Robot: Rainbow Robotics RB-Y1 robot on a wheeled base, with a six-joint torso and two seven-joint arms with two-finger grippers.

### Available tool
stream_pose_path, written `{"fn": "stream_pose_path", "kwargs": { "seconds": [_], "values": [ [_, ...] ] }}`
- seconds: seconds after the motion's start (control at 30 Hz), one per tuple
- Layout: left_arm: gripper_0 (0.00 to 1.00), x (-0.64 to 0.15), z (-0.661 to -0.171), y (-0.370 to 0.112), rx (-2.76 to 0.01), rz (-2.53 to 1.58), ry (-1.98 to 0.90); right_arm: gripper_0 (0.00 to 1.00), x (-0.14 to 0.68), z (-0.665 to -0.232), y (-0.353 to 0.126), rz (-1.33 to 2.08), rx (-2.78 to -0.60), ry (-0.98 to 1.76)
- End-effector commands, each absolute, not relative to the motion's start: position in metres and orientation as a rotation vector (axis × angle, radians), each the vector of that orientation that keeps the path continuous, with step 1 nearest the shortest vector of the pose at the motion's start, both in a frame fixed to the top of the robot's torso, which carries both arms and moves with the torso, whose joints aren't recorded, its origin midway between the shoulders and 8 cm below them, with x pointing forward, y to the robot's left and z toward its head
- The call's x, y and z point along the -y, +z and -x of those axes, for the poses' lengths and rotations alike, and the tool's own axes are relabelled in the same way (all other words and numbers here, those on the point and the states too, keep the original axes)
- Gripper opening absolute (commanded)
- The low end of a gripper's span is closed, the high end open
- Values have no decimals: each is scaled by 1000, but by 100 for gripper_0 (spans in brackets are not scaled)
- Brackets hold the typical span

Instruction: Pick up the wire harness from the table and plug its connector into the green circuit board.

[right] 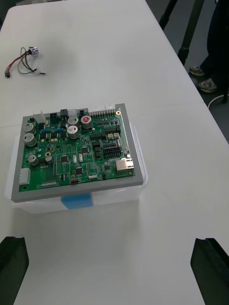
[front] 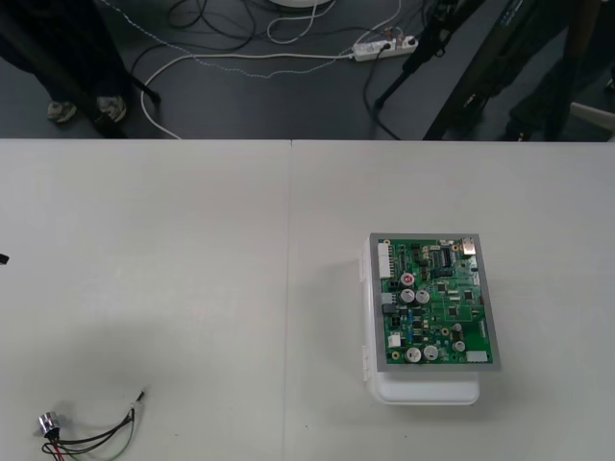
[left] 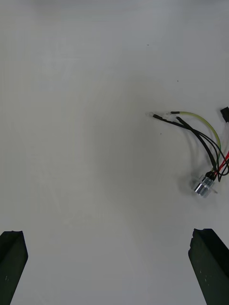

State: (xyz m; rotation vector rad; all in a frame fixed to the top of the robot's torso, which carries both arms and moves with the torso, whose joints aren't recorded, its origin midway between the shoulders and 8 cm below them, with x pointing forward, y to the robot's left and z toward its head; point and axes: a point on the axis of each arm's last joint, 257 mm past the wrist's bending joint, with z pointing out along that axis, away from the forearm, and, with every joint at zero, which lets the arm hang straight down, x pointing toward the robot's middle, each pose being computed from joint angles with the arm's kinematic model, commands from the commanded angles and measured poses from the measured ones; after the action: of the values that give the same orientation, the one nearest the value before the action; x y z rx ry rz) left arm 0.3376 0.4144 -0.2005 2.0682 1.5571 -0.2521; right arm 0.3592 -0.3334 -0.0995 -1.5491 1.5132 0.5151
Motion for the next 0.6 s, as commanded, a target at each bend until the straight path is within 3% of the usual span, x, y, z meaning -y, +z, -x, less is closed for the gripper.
{"fn": "stream_pose_path", "kwargs": {
  "seconds": [0.03, 0.6],
  "values": [
    [100, -411, -318, -221, -1386, -2245, -258, 100, 326, -355, -86, 1550, -1401, 519],
    [100, -439, -308, -266, -1179, -2514, -144, 100, 312, -350, -55, 1465, -1298, 600]
  ]
}}
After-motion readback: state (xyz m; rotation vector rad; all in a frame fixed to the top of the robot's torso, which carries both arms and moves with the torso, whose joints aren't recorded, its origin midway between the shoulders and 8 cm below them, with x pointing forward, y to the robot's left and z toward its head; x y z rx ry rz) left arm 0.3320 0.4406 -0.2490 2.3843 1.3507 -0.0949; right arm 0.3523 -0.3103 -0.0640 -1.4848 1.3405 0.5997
